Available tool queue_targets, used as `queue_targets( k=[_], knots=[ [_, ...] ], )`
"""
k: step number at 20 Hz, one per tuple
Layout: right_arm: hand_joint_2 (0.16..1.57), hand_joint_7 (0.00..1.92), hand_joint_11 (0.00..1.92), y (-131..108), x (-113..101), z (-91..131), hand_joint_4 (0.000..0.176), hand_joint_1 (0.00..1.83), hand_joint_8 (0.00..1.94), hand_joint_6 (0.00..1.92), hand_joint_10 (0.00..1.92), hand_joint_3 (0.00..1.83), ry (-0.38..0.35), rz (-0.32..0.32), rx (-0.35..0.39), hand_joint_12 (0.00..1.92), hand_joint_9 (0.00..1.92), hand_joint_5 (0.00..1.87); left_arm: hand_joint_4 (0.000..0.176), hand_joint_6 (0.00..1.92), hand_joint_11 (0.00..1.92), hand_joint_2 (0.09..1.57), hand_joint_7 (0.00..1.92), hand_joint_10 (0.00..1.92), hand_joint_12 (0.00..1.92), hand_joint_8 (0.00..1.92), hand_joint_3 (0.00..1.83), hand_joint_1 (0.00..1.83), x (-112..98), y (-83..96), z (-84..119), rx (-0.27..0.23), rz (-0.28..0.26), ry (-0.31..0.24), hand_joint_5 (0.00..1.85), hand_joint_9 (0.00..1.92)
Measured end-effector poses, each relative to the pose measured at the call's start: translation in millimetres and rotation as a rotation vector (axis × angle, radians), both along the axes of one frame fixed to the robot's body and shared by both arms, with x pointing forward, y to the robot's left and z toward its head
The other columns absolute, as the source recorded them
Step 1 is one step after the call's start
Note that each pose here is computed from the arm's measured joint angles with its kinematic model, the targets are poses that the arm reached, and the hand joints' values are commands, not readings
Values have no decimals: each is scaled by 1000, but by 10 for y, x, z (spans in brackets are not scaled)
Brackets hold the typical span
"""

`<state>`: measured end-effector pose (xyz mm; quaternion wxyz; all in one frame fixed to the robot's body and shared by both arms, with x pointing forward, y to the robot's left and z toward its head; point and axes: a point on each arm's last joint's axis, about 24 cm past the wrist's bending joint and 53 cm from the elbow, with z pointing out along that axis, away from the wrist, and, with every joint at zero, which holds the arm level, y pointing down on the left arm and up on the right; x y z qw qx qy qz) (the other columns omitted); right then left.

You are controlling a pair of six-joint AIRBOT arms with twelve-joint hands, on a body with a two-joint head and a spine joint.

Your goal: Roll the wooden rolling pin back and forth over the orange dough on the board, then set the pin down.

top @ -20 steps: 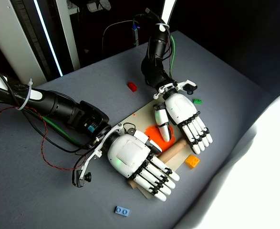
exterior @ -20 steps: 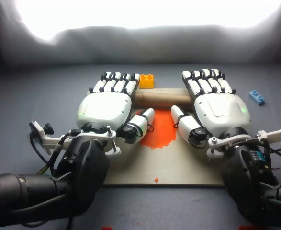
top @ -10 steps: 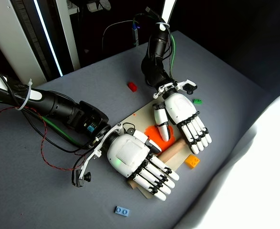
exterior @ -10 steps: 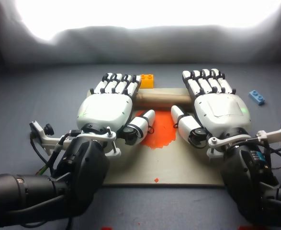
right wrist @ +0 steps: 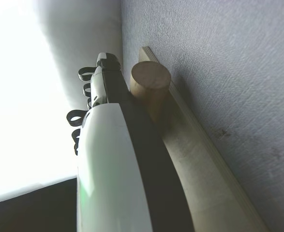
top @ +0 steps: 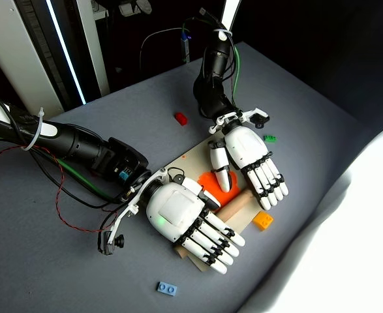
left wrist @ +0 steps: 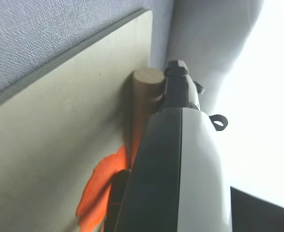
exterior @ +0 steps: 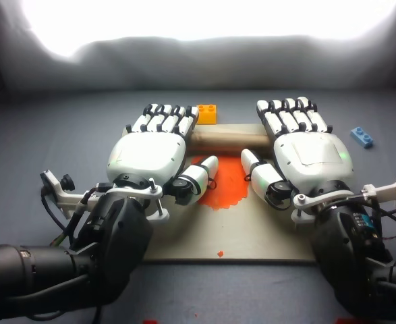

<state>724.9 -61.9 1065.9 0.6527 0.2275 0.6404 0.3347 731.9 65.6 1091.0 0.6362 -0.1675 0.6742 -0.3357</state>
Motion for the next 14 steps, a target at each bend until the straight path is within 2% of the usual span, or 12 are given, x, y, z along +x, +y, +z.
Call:
queue_targets(
  k=[11, 14],
  knots=[
    [1517, 75, 0, 22, -94, -12, 0, 0, 5, 14, 7, 0, -6, -3, -7, 0, 37, 103, 0, 9, 0, 1487, 56, 4, 43, 1, 4, 0, -38, -39, -13, 2, -17, 14, 35, 20],
    [1519, 78, 0, 21, -110, -21, 0, 0, 9, 12, 6, 0, -6, -3, -8, 0, 36, 86, 0, 11, 2, 1489, 66, 8, 25, 8, 4, 0, -46, -15, -9, 16, -22, 19, 48, 32]
  ],
)
